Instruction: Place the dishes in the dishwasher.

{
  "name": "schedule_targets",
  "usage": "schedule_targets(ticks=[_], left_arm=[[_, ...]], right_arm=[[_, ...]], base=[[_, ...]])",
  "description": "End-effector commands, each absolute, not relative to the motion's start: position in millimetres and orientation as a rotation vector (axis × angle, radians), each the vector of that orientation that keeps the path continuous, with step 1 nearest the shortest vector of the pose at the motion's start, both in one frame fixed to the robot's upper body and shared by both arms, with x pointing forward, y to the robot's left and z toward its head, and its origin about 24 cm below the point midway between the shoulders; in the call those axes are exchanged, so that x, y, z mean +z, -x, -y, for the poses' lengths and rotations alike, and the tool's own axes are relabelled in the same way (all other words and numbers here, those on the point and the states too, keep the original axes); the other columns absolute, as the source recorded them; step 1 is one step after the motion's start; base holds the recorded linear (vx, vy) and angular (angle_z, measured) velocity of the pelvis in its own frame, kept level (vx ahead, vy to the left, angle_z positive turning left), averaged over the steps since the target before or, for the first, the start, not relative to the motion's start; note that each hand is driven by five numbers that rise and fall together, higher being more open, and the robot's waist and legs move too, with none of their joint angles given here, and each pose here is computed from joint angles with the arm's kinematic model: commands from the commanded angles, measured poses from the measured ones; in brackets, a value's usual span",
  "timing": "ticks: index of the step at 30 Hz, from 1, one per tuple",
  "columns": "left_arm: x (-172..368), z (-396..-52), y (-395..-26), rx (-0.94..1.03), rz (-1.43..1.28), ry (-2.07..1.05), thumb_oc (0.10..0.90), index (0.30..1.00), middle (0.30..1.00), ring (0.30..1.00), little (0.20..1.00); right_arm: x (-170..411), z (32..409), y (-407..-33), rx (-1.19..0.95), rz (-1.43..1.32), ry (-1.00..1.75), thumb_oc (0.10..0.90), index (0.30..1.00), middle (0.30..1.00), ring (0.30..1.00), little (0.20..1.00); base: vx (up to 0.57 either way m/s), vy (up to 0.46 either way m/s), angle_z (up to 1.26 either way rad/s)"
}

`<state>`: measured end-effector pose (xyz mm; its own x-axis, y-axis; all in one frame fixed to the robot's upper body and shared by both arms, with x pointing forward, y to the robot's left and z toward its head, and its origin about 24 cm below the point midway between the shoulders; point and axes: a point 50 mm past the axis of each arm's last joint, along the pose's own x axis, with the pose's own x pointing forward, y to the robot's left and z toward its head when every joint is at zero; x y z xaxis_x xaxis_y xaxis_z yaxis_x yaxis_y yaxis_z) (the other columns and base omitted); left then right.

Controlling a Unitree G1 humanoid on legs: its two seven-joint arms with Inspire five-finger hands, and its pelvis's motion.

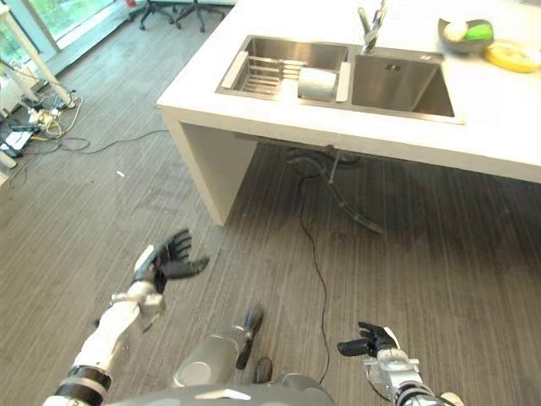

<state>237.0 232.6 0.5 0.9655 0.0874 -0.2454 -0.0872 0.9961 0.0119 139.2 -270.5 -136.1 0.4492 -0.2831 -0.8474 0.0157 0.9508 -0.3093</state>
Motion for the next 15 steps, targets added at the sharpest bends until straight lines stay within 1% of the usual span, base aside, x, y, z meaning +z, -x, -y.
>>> schedule_targets(ticks=[1, 2, 3, 4, 5, 7, 8, 10, 11, 15], left_arm=[[111, -256, -266, 0.154, 0.28, -0.096, 0.8, 0.9, 0.9, 0.9, 0.9], [141, -251, -262, 0.148, 0.422, -0.178, 0.8, 0.9, 0.9, 0.9, 0.9], [141, -251, -261, 0.149, 0.42, -0.18, 0.8, 0.9, 0.9, 0.9, 0.9], [152, -247, -260, 0.139, 0.47, -0.213, 0.8, 0.9, 0.9, 0.9, 0.9], [174, -236, -260, 0.096, 0.564, -0.279, 0.8, 0.9, 0.9, 0.9, 0.9], [184, -231, -258, 0.075, 0.613, -0.303, 0.8, 0.9, 0.9, 0.9, 0.9], [204, -222, -255, 0.048, 0.707, -0.353, 0.8, 0.9, 0.9, 0.9, 0.9], [211, -219, -254, 0.043, 0.739, -0.373, 0.8, 0.9, 0.9, 0.9, 0.9], [224, -212, -255, 0.037, 0.801, -0.418, 0.8, 0.9, 0.9, 0.9, 0.9], [235, -206, -251, 0.03, 0.862, -0.454, 0.8, 0.9, 0.9, 0.9, 0.9]], right_arm=[[-138, 281, -119, -0.211, -1.104, 0.271, 0.8, 0.9, 0.9, 0.9, 0.9], [-147, 273, -103, -0.193, -1.171, 0.245, 0.8, 0.9, 0.9, 0.9, 0.9], [-147, 272, -103, -0.191, -1.172, 0.245, 0.8, 0.9, 0.9, 0.9, 0.9], [-152, 270, -91, -0.187, -1.218, 0.235, 0.8, 0.9, 0.9, 0.9, 0.9], [-158, 265, -70, -0.195, -1.3, 0.194, 0.8, 0.9, 0.9, 0.9, 0.9], [-161, 262, -63, -0.188, -1.333, 0.183, 0.8, 0.9, 0.9, 0.9, 0.9], [-163, 259, -54, -0.188, -1.377, 0.151, 0.8, 0.9, 0.9, 0.9, 0.9], [-163, 258, -53, -0.185, -1.381, 0.142, 0.8, 0.9, 0.9, 0.9, 0.9], [-164, 256, -54, -0.169, -1.38, 0.142, 0.8, 0.9, 0.9, 0.9, 0.9], [-165, 253, -52, -0.158, -1.381, 0.135, 0.8, 0.9, 0.9, 0.9, 0.9]], base=[[0.45, 0.065, -0.8], [0.36, 0.06, -0.66], [0.36, 0.073, -0.5], [0.32, 0.108, -0.36], [0.31, 0.109, -0.2], [0.23, 0.145, -0.14], [0.23, 0.179, 0.01], [0.13, 0.106, 0.16], [0.07, 0.063, 0.14], [0.16, 0.044, -0.03]])
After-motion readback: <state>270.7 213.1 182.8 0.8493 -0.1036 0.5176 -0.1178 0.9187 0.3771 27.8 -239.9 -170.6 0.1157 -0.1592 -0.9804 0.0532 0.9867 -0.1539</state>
